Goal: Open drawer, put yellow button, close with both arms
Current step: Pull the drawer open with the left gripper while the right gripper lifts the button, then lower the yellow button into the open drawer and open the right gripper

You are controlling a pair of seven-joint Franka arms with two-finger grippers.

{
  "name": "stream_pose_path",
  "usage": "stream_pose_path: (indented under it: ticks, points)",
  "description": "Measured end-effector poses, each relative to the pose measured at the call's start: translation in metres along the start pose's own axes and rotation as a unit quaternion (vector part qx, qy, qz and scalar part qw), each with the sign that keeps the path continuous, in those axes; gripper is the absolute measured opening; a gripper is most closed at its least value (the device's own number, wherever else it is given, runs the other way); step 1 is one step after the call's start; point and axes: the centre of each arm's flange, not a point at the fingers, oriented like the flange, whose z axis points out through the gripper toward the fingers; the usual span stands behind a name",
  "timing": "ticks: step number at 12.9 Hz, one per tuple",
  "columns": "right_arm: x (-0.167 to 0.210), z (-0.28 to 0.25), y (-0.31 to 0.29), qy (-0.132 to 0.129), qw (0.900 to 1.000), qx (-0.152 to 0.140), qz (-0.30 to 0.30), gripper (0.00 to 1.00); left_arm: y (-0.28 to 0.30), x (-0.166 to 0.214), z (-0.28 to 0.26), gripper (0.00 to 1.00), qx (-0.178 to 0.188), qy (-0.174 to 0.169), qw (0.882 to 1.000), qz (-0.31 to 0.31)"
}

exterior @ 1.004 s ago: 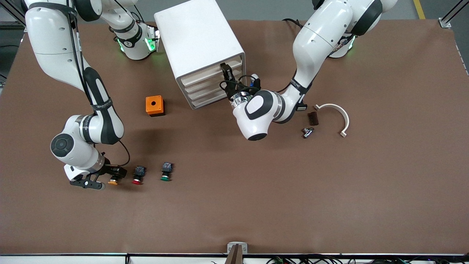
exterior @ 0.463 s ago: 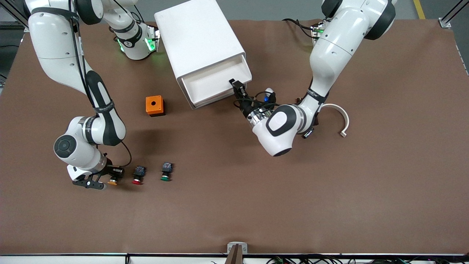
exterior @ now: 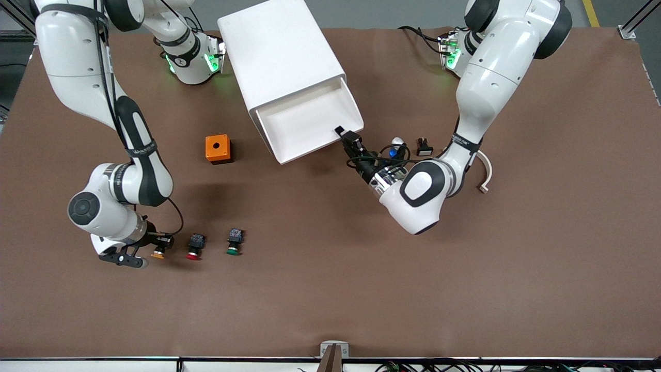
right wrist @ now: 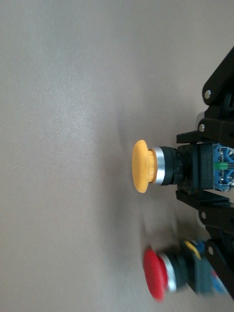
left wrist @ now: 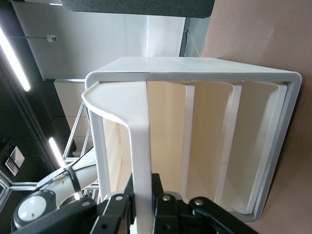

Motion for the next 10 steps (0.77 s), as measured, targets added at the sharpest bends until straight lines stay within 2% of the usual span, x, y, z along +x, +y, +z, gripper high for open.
stream_pose_path:
  ticks: [2,3,7,9,10]
  points:
    - [-0.012,-0.07,-0.015,-0.034,0.998,0.006,0.047,0.43,0.001,0.002,-0.005,0.17,0.001,-0.004,1.0,-0.001]
    - [-0.023,-0.111,-0.029,-0.043,0.996,0.01,0.079,0.43,0.003,0.002,-0.006,0.24,0.001,-0.004,1.0,-0.002]
    - [-0.106,-0.248,-0.119,-0.055,0.98,0.029,0.189,0.43,0.007,0.004,-0.017,0.71,0.002,-0.016,0.999,0.035]
    - [-0.155,-0.283,-0.17,-0.065,0.97,0.039,0.233,0.43,-0.004,0.001,-0.036,0.94,0.007,-0.041,0.994,0.102]
    - [-0.181,-0.294,-0.198,-0.066,0.964,0.041,0.253,0.43,-0.01,0.001,-0.048,1.0,0.006,-0.052,0.987,0.151]
